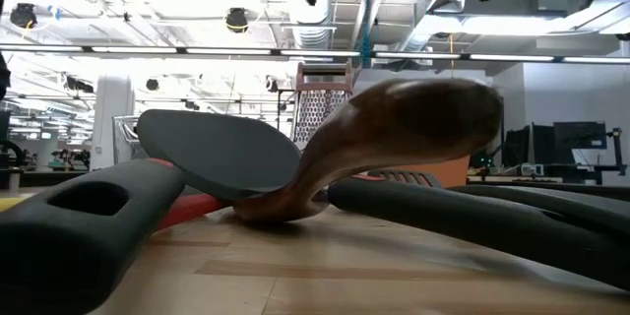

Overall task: Pick & Place Kitchen Items
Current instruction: Put the blue serving spoon into the white bin

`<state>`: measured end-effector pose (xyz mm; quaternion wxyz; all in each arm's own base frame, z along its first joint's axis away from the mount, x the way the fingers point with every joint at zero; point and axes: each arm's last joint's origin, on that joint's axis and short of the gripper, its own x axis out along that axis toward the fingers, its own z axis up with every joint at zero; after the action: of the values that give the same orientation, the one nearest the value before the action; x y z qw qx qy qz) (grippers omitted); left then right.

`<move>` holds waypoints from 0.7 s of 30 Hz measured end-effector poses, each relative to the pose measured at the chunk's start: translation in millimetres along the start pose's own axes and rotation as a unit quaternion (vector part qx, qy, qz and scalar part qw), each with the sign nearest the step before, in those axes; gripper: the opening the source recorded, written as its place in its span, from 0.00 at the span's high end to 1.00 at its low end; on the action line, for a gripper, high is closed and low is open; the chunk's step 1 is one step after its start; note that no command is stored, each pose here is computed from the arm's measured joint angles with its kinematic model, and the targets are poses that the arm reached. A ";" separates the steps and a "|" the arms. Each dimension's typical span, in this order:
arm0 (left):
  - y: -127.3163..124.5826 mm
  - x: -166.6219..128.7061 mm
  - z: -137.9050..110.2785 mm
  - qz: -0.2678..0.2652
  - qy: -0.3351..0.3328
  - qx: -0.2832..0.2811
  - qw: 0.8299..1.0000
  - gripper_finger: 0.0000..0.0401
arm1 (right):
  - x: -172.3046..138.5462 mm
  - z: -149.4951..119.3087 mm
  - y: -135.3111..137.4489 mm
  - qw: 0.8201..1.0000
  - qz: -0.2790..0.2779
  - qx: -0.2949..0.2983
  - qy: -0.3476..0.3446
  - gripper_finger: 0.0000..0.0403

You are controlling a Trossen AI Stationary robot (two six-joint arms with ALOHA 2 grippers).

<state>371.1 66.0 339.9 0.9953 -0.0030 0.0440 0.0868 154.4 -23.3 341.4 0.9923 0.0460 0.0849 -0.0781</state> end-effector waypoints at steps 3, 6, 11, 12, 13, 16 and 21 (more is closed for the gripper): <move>4.7 -13.3 -2.6 0.027 0.068 0.002 0.997 0.92 | -7.5 2.7 -2.7 1.000 -0.009 0.002 -0.015 0.48; 6.8 -20.4 -6.7 0.051 0.112 0.008 0.992 0.92 | -11.7 5.2 -4.9 0.999 -0.016 0.003 -0.028 0.51; 8.7 -18.3 -19.7 0.077 0.165 0.054 0.982 0.92 | -10.4 4.7 -8.3 0.999 -0.027 0.004 -0.025 0.54; 8.9 -16.9 -24.3 0.077 0.179 0.062 0.979 0.92 | -9.4 4.5 -8.5 0.999 -0.028 0.005 -0.024 0.55; 10.1 -14.1 -29.6 0.077 0.192 0.070 0.976 0.92 | -8.1 4.1 -8.8 0.999 -0.029 0.005 -0.021 0.55; 11.3 -5.3 -42.5 0.078 0.213 0.078 0.971 0.92 | -4.2 2.3 -9.0 1.000 -0.029 0.005 -0.012 0.56; 16.3 7.2 -70.4 0.094 0.271 0.085 0.954 0.92 | 2.6 0.1 -9.7 1.000 -0.030 0.005 0.001 0.58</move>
<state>369.3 82.3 269.2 0.9297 0.0627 0.3198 0.1719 155.4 -33.2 340.2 0.9891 0.0489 0.0865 -0.1084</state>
